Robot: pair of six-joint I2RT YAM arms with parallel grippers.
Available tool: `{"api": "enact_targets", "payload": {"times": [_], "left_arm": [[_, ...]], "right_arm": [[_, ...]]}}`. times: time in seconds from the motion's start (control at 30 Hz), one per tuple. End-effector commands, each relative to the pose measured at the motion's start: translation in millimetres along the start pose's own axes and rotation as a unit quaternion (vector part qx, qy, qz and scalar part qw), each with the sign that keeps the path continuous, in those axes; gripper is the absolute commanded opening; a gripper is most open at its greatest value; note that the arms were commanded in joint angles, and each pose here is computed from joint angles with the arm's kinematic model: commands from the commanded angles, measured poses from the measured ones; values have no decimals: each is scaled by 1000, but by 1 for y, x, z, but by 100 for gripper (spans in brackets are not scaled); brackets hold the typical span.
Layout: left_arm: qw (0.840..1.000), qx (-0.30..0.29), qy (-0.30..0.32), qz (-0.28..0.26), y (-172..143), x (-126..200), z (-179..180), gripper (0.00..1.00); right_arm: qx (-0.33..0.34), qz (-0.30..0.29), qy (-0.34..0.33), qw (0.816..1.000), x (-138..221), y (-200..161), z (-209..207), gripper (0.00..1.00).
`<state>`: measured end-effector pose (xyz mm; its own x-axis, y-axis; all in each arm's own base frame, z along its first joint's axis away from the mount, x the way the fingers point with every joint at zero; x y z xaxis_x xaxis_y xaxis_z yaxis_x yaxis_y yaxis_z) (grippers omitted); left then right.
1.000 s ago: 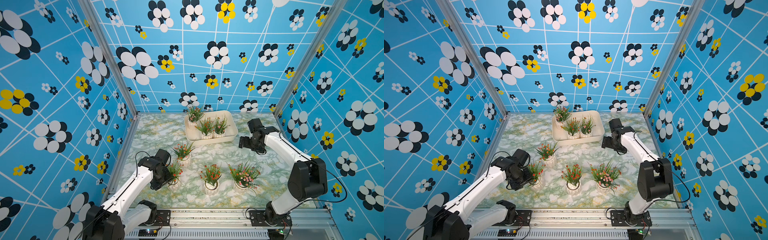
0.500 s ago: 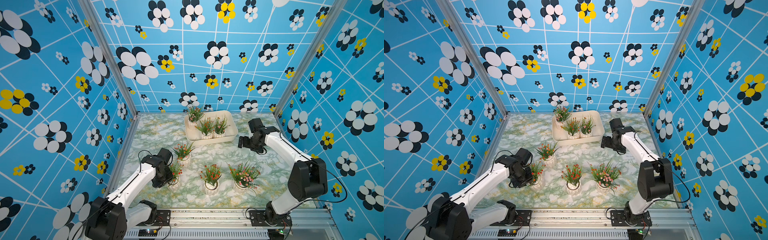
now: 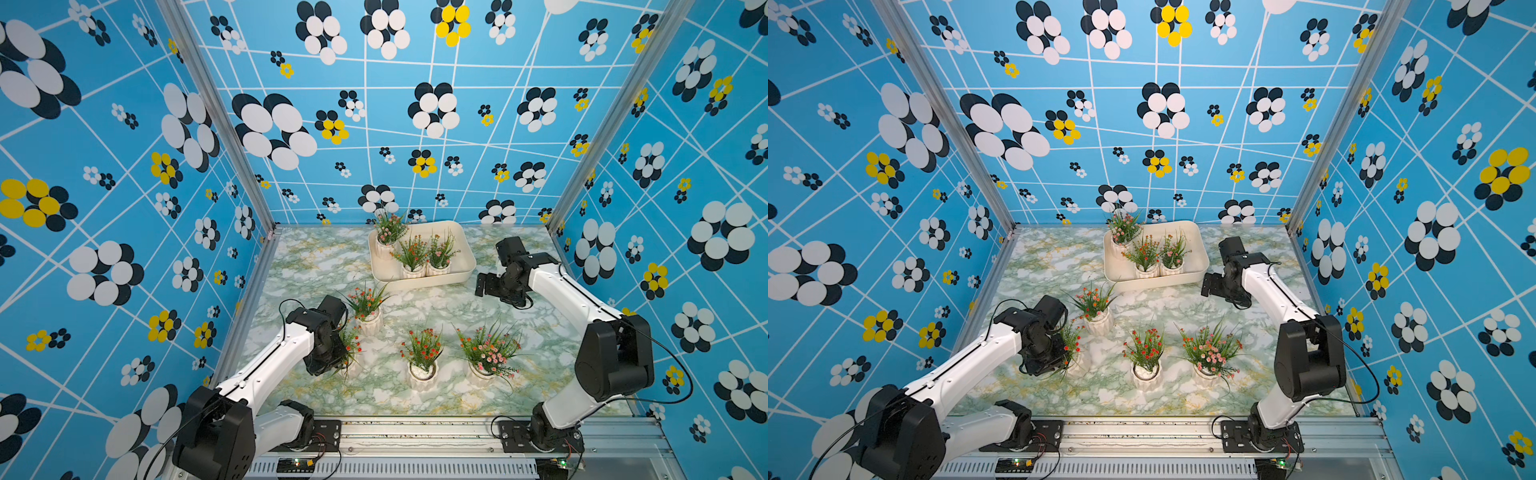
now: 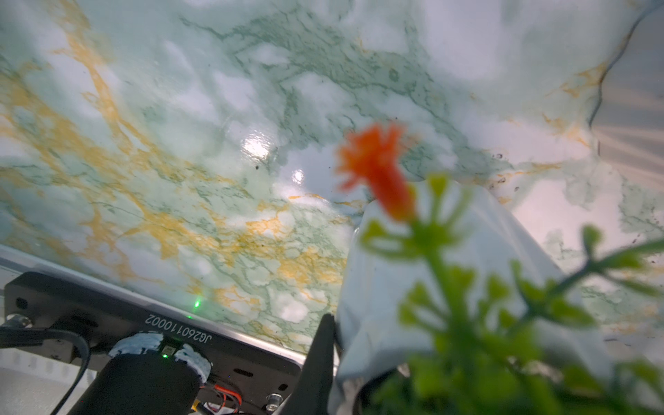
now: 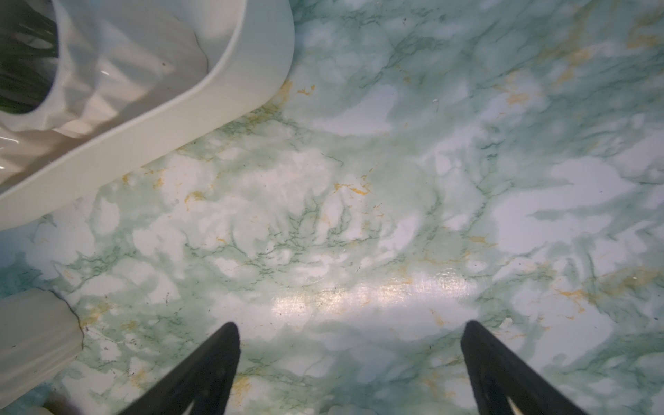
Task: Put the potted gypsophila into the storage box
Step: Pick up the baby's breath potted plant from the center of the board.
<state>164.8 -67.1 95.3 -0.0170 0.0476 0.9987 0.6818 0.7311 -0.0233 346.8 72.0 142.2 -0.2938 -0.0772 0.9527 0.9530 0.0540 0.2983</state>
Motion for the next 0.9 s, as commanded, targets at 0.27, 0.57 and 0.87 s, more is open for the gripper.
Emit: {"api": "enact_targets", "payload": {"times": [0.27, 0.57, 0.87], "left_arm": [[998, -54, -9, -32, 11, 39, -16, 0], [996, -82, -10, -45, 17, 62, -19, 0], [992, -108, -21, -65, 28, 97, -30, 0]], "right_arm": [[4, 10, 14, 1000, -4, 0, 2, 99], [-2, 2, 29, 1000, 2, 4, 7, 99], [-21, -20, 109, 994, 16, 21, 30, 99]]}}
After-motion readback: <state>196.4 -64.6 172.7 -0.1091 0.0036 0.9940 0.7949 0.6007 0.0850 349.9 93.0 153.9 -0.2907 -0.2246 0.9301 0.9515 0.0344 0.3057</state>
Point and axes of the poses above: each gripper's point midway between its finger pads, its own x axis back along the fingers, its own z axis along the line the jaws close on, y = z × x, the point moved 3 cm from there along x, back along the fingers, and after that the axes turned 15 degrees about x, right-handed, at the moved point
